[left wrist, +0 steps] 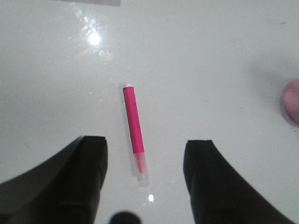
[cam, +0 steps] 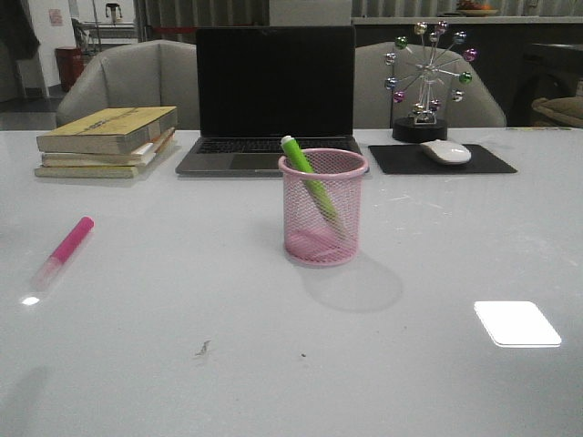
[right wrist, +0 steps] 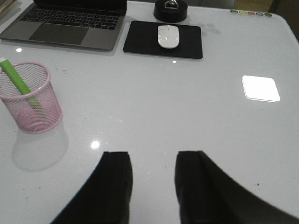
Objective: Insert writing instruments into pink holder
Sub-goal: 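Lower the left gripper onto the pink marker and close on it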
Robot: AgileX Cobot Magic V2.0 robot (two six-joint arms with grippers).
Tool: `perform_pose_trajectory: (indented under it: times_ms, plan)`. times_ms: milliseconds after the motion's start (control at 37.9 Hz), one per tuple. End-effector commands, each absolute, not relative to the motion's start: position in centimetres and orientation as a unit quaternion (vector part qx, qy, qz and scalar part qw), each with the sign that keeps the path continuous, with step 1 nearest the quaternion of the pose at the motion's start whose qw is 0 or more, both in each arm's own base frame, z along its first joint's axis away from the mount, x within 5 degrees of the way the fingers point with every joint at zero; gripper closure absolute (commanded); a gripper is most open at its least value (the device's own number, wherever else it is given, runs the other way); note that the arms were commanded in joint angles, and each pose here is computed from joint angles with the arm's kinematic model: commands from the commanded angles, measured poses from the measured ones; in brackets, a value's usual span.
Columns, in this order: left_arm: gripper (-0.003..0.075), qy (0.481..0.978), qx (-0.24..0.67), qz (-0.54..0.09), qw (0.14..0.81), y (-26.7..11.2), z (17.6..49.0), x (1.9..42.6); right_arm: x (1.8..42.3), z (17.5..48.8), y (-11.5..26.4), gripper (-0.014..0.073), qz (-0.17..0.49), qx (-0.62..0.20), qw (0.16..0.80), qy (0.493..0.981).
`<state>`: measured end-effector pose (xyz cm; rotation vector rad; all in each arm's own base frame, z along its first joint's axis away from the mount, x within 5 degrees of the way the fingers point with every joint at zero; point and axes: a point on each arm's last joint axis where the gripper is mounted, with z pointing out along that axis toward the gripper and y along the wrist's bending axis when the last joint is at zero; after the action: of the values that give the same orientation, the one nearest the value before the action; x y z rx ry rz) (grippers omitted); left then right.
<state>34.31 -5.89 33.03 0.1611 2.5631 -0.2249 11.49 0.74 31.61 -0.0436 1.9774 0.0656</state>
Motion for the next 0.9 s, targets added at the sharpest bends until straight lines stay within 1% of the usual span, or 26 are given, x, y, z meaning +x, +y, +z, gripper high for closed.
perform_pose_trajectory:
  times_ms: [0,132,369,448,633,870]
  plan:
    - [0.0285,0.951,0.064,-0.092,0.288,-6.5,34.0,36.0,11.6,33.0,0.6,0.0229,0.019,-0.022,0.585,0.811]
    - [0.0285,0.963,0.064,-0.090,0.248,-6.9,31.1,38.4,11.5,32.7,0.6,0.0229,0.019,-0.022,0.572,0.820]
    - [0.0285,0.974,0.060,-0.085,0.201,-7.2,26.7,40.5,11.4,32.5,0.6,0.0229,0.019,-0.023,0.561,0.827]
    - [0.0285,0.974,0.058,-0.084,0.200,-7.2,25.6,41.0,11.4,32.5,0.6,0.0229,0.019,-0.023,0.561,0.827]
    - [0.0285,0.970,0.053,-0.083,0.221,-7.3,24.2,42.3,11.4,32.5,0.6,0.0229,0.019,-0.023,0.561,0.827]
    - [0.0285,0.967,0.049,-0.081,0.238,-7.4,23.0,43.2,11.4,32.4,0.6,0.0229,0.019,-0.023,0.553,0.833]
